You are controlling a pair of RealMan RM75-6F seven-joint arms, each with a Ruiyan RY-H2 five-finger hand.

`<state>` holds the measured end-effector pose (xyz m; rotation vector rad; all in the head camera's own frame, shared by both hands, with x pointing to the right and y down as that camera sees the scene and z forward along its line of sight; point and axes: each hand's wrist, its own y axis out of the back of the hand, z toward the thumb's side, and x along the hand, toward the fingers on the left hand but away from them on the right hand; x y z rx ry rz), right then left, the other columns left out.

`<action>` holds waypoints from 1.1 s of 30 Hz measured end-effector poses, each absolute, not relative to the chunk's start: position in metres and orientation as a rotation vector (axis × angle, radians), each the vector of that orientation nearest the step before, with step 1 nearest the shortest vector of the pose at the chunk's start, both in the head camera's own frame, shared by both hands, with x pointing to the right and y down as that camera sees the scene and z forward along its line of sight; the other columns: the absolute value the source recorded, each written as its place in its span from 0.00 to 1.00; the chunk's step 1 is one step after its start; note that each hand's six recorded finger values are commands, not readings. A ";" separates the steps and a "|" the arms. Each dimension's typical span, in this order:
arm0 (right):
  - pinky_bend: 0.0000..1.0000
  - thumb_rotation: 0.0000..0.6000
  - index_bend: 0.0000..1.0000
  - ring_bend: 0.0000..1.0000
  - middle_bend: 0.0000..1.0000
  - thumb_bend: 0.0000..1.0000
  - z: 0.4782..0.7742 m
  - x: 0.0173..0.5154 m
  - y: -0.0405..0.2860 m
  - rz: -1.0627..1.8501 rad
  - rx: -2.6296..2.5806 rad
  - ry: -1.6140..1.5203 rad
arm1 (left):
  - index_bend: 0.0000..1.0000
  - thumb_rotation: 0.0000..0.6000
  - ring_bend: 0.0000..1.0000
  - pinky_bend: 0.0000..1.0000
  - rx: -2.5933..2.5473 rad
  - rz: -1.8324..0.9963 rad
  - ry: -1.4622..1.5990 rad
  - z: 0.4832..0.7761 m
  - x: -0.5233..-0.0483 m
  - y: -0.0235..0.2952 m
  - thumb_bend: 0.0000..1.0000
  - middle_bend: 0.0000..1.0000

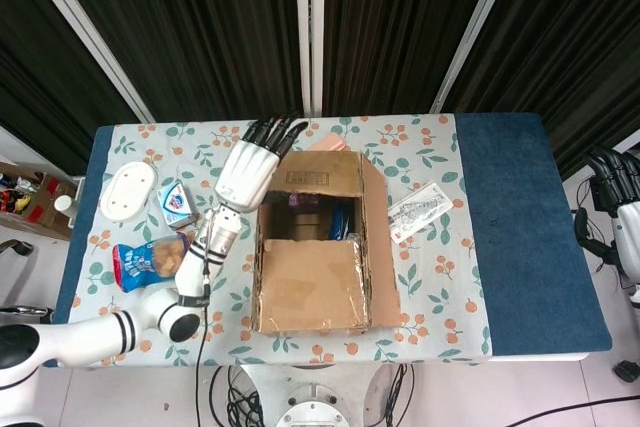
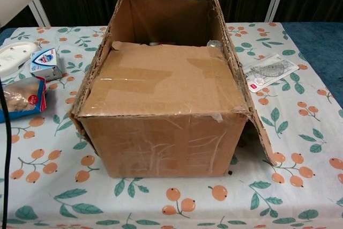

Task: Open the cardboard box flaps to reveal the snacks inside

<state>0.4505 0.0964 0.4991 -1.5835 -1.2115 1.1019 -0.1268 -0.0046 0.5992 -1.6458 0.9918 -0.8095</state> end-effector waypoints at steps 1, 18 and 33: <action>0.00 1.00 0.00 0.00 0.00 0.54 0.499 0.451 0.096 1.100 -1.585 -1.213 | 0.11 1.00 0.09 0.21 -1.628 -0.817 1.005 0.597 -0.127 -0.012 0.10 0.10; 0.00 1.00 0.00 0.00 0.00 0.54 0.486 0.445 0.099 1.062 -1.617 -1.211 | 0.11 1.00 0.09 0.21 -1.389 -1.061 1.029 0.613 -0.123 -0.122 0.10 0.09; 0.00 1.00 0.00 0.00 0.00 0.53 0.490 0.447 0.102 1.045 -1.642 -1.203 | 0.11 1.00 0.09 0.22 -1.654 -1.055 1.060 0.617 -0.129 -0.097 0.11 0.12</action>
